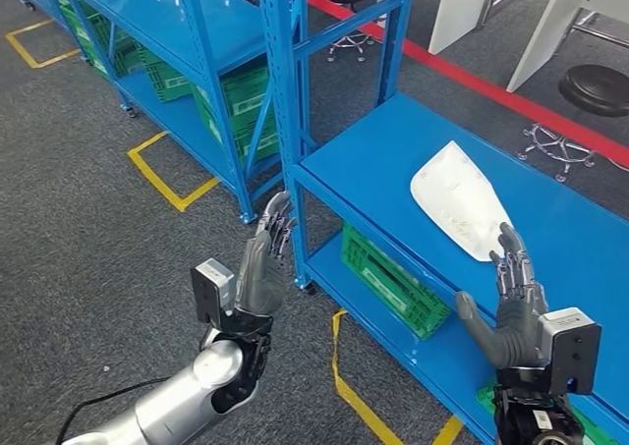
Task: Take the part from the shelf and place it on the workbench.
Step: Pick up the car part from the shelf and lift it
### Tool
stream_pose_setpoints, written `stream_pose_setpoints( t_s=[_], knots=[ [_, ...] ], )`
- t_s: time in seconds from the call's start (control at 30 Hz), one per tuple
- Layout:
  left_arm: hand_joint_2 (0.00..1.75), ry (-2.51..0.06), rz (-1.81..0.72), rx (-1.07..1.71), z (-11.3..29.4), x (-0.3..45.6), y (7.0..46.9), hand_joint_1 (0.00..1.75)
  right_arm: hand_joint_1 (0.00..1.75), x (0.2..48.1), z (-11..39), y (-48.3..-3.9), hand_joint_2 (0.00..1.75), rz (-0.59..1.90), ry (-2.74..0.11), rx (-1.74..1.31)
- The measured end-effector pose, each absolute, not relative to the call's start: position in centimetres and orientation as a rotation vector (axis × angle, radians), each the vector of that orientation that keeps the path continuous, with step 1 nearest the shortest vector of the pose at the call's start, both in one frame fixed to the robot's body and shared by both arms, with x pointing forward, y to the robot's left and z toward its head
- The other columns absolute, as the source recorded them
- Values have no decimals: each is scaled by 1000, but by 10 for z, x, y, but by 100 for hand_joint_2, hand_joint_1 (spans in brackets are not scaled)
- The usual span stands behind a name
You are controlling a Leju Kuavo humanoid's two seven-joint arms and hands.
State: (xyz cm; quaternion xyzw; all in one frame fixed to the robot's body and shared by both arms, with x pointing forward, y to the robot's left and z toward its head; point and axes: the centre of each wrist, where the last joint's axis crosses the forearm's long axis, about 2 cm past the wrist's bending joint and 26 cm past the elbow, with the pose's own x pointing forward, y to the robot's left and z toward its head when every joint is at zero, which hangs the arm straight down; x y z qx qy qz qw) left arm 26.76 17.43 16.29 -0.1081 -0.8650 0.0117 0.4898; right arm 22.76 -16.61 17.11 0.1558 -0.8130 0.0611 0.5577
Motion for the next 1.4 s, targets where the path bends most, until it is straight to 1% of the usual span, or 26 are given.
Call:
stream_pose_setpoints(
  t_s=[0.57, 0.77, 1.13, 1.4],
  knots=[
    [0, -2104, 26, -262, 164, 268, 175, 0, 0, 230, 170, -166, 175, 142, -1925, 367],
    [0, -2106, 25, -267, 164, 268, 174, 0, 0, 232, 171, -169, 175, 118, -1944, 324],
    [0, -2104, 24, -266, 162, 266, 174, 0, 0, 240, 176, -190, 175, 63, -1985, 176],
    [0, -2094, 12, -252, 157, 262, 178, 0, 0, 243, 184, -221, 175, -12, -2013, -3]
  ],
)
